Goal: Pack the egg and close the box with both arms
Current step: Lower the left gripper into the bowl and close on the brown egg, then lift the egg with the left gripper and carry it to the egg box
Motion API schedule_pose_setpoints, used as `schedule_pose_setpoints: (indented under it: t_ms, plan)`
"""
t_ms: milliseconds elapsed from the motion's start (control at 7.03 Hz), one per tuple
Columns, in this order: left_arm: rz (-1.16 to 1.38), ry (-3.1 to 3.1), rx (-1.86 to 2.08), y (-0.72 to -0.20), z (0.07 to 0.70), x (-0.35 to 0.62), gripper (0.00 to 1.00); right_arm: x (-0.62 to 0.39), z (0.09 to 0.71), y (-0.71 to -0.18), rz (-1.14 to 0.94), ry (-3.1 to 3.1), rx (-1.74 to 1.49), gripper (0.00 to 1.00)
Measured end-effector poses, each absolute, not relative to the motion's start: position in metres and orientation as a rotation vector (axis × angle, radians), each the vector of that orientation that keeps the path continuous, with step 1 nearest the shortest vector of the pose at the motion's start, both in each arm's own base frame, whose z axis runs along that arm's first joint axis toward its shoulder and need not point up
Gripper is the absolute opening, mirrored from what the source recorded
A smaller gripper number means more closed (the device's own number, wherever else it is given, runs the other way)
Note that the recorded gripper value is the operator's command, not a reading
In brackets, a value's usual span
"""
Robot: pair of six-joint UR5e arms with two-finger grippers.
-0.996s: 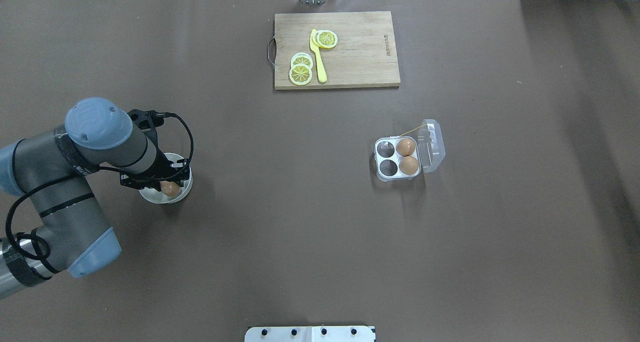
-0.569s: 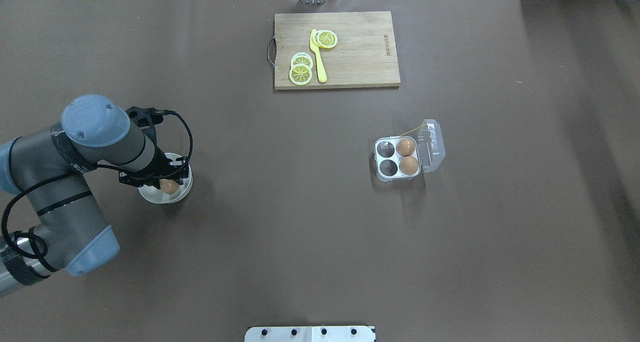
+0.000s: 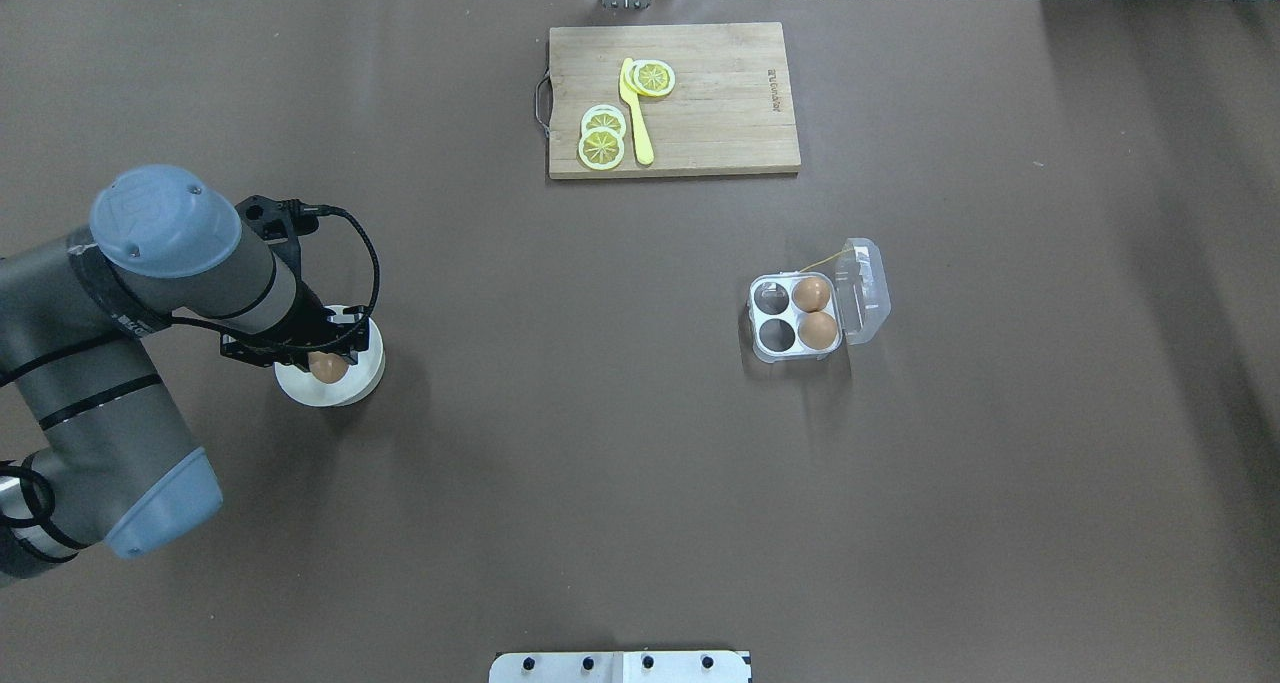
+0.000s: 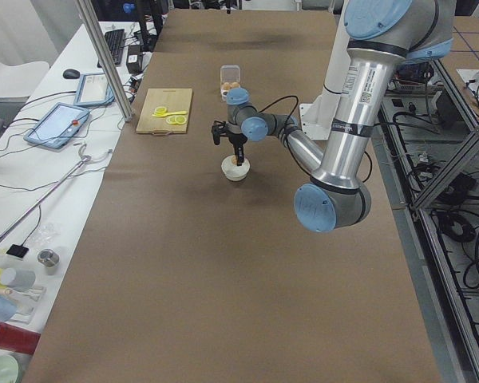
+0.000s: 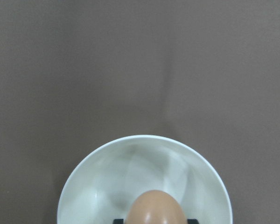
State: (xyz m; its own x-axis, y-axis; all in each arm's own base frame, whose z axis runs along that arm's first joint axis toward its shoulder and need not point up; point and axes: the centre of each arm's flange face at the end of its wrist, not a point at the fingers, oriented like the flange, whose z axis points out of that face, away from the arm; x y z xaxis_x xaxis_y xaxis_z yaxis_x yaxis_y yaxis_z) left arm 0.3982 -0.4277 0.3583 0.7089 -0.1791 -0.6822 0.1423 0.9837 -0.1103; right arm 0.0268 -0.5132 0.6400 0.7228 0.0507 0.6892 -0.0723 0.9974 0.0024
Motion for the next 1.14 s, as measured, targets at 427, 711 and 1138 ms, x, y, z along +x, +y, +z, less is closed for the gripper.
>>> schedule_pose_setpoints:
  t_ms: [427, 711, 1138]
  plan:
    - [-0.183, 0.764, -0.042, -0.433, 0.326, 0.390, 0.38, 0.027, 0.639, -0.514, 0.068, -0.759, 0.031, 1.00]
    - [-0.189, 0.755, -0.047, -0.443, 0.281, 0.399, 0.38, 0.027, 0.639, -0.514, 0.068, -0.760, 0.030, 1.00]
    - [-0.192, 0.757, -0.050, -0.456, 0.253, 0.417, 0.38, 0.027, 0.640, -0.513, 0.069, -0.760, 0.026, 1.00]
